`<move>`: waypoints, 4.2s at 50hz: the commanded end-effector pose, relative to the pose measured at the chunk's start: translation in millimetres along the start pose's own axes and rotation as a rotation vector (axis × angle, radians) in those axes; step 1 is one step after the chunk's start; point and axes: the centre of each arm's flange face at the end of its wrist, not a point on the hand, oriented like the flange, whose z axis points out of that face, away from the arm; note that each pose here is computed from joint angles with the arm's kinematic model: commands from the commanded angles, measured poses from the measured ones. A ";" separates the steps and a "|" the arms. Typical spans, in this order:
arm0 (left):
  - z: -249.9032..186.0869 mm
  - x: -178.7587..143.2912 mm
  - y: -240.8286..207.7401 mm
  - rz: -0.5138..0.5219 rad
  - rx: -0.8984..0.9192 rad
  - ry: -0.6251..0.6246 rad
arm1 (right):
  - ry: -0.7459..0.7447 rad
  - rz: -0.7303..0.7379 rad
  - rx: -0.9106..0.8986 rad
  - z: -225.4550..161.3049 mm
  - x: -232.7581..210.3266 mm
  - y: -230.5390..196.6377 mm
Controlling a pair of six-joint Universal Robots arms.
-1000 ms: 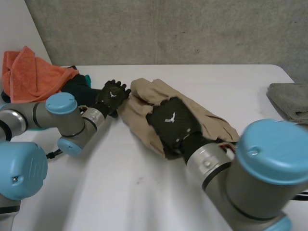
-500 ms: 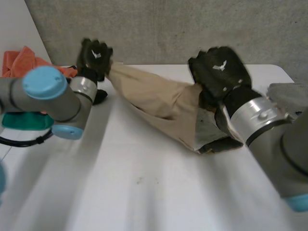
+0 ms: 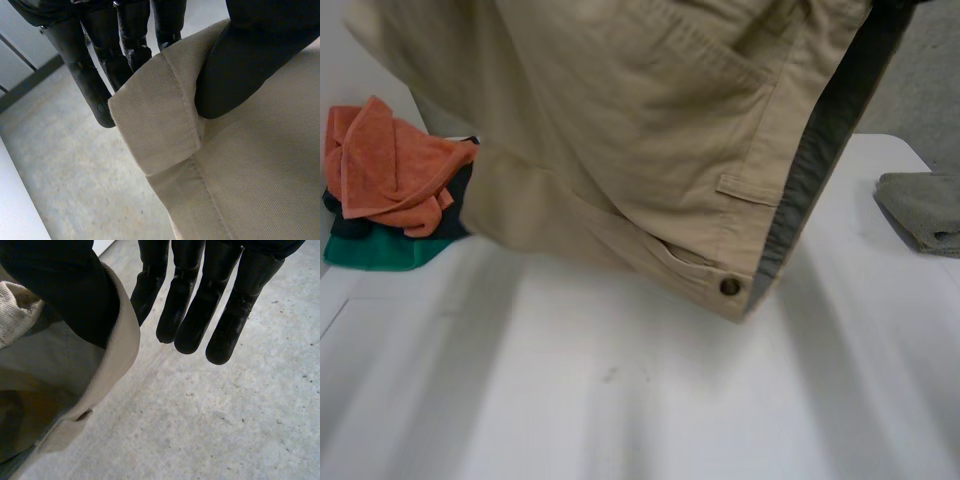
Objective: Fold the laundry.
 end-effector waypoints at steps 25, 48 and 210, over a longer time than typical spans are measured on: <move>-17.8 153.7 276.1 0.004 -0.426 0.245 | 0.091 -0.122 -0.448 65.9 11.1 276.1; -70.3 108.3 196.2 0.022 -0.549 0.206 | -0.269 -0.105 -0.430 7.6 -15.1 177.2; -188.8 129.6 202.6 -0.050 -0.865 0.376 | -0.353 -0.301 -0.711 -51.9 -53.8 273.7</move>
